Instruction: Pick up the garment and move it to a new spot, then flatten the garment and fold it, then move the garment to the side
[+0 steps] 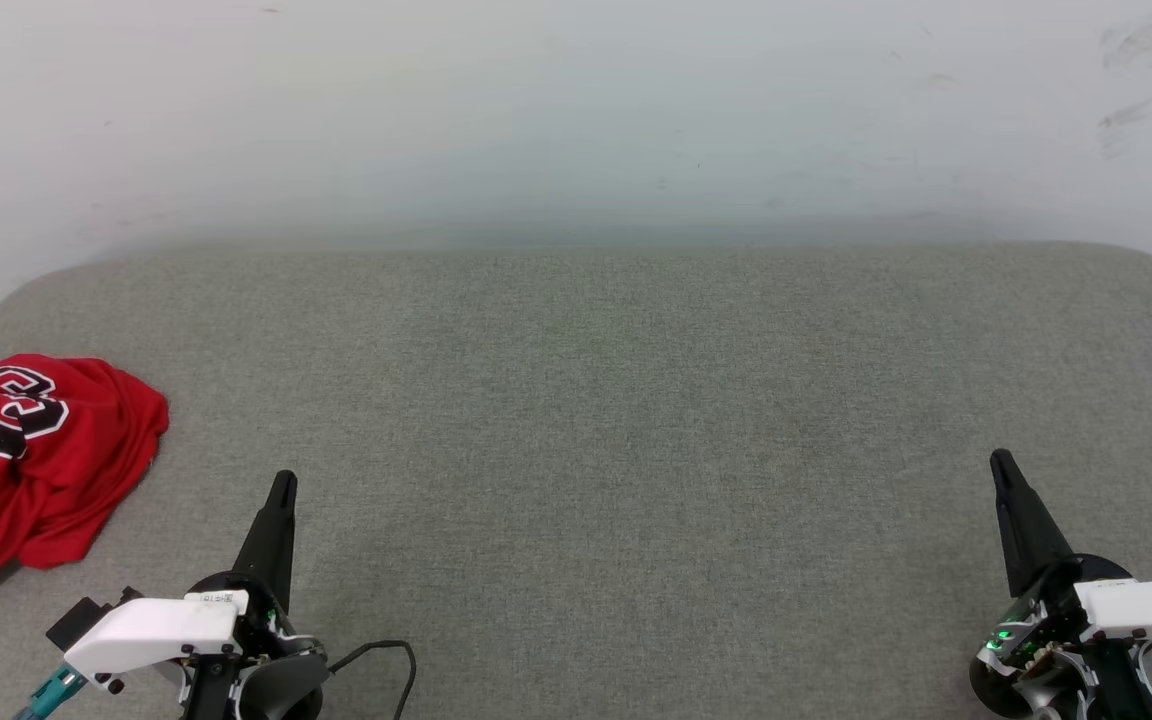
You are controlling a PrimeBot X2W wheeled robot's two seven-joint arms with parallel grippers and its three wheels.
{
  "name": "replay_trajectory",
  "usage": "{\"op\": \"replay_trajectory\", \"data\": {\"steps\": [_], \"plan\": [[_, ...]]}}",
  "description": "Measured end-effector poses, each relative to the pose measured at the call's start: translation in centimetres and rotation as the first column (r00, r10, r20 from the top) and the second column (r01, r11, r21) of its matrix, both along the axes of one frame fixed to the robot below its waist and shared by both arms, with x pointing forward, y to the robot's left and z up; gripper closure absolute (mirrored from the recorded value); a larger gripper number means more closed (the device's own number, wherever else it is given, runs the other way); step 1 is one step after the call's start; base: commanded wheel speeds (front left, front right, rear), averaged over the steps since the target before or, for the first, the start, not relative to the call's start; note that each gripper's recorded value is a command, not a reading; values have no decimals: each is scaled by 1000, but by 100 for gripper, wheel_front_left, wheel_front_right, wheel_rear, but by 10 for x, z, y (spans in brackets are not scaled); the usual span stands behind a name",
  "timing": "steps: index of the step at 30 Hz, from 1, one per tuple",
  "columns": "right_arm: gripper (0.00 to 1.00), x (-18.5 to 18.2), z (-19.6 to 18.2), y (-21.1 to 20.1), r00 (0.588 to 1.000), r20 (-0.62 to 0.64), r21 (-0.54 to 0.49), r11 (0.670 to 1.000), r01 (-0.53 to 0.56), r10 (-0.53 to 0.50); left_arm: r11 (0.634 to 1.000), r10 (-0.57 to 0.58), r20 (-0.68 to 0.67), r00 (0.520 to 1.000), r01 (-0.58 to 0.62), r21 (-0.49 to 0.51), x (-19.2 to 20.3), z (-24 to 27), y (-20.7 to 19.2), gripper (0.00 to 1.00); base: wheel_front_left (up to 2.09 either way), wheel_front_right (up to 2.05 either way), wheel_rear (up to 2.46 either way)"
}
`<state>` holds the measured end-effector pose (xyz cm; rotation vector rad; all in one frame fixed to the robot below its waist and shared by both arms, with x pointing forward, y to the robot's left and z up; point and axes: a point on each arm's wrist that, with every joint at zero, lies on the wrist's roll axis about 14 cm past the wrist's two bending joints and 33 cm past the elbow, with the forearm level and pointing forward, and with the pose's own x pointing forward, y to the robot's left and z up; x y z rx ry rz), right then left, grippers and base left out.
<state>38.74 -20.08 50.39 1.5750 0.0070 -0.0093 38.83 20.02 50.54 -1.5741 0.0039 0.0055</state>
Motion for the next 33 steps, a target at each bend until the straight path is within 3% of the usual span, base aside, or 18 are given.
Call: {"op": "replay_trajectory", "data": {"steps": [9,10,16,33], "plan": [[100,0,0,0,1000,0,0,1000,0,0,1000,0,0,1000,0,0,0,0,0,100,0,0,0],[0,-1,-2,0,1000,-5,1,1000,0,0,1000,0,-5,1000,0,0,0,-2,0,0,0,0,0],[0,-13,-26,-1,997,-77,4,1000,10,-10,1000,0,-77,997,0,-4,-12,-26,-2,0,0,0,0],[0,-13,-4,3,999,-6,-119,992,36,-37,993,14,19,1000,-16,116,-5,5,-12,0,0,0,0]]}}
